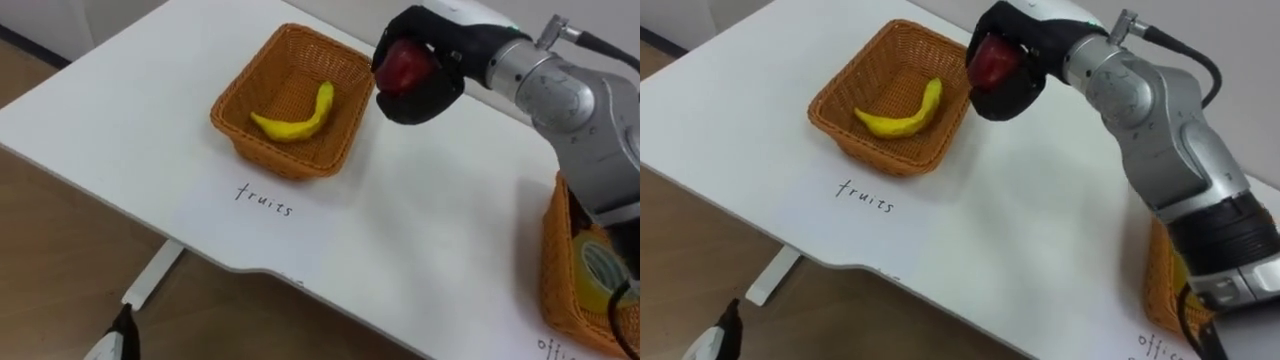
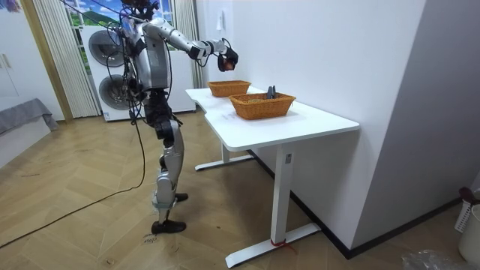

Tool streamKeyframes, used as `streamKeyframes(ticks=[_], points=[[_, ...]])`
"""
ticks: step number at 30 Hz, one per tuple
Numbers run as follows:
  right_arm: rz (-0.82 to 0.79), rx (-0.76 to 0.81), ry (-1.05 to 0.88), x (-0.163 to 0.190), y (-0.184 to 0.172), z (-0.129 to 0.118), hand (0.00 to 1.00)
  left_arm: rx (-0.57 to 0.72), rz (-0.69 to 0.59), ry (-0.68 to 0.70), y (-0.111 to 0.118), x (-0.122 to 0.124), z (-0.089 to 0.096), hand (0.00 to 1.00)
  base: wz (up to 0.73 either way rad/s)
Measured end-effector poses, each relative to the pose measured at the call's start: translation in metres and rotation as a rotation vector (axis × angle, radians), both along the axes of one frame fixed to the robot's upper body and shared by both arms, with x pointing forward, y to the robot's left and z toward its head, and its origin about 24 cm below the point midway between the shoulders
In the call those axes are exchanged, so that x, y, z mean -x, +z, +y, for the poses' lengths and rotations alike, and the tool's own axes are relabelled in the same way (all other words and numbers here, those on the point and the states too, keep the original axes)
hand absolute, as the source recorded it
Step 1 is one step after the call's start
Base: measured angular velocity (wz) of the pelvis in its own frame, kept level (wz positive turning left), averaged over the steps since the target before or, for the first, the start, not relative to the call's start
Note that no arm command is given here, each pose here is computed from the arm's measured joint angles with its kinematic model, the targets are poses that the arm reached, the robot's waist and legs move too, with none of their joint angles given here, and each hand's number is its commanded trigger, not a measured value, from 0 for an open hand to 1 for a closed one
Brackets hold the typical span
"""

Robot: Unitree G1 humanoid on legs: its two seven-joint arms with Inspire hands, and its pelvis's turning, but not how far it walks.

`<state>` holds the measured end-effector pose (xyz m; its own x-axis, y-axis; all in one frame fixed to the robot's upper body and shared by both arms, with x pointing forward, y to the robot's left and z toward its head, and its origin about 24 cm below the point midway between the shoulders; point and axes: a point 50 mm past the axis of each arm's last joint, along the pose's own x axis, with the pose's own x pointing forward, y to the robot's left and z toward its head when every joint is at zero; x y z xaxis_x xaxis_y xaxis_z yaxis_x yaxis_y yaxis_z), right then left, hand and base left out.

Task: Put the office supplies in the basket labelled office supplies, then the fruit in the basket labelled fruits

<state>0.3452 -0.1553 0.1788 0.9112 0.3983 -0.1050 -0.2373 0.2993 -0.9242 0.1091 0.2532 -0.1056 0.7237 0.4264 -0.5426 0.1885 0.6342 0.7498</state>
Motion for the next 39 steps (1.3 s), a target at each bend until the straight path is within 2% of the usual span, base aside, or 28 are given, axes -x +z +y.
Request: streamKeyframes(ticks=[11, 24, 26, 27, 29, 30, 39], points=[[0.086, 0.013, 0.011, -0.007, -0.023, 0.013, 1.00, -0.021, 0.028, 0.004, 0.001, 0.004, 0.008, 0.00, 0.20], [0.151, 0.020, -0.053, -0.016, -0.043, 0.001, 1.00, -0.027, 0.015, 0.005, 0.004, -0.001, 0.009, 0.00, 0.09], [0.154, 0.021, -0.063, -0.017, -0.046, -0.001, 0.75, -0.028, 0.020, 0.006, 0.004, -0.001, 0.009, 0.00, 0.00], [0.164, 0.025, -0.073, -0.017, -0.049, -0.003, 0.57, -0.026, 0.021, 0.005, 0.004, -0.001, 0.009, 0.00, 0.00], [0.175, 0.035, -0.078, -0.018, -0.054, -0.003, 0.03, -0.021, 0.024, 0.001, 0.004, -0.001, 0.009, 0.00, 0.00], [0.178, 0.044, -0.075, -0.017, -0.055, -0.002, 0.00, -0.019, 0.025, -0.001, 0.004, -0.001, 0.009, 0.00, 0.00], [0.168, 0.044, -0.080, -0.018, -0.055, -0.002, 0.00, -0.027, 0.056, -0.009, 0.003, 0.002, 0.009, 0.00, 0.00]])
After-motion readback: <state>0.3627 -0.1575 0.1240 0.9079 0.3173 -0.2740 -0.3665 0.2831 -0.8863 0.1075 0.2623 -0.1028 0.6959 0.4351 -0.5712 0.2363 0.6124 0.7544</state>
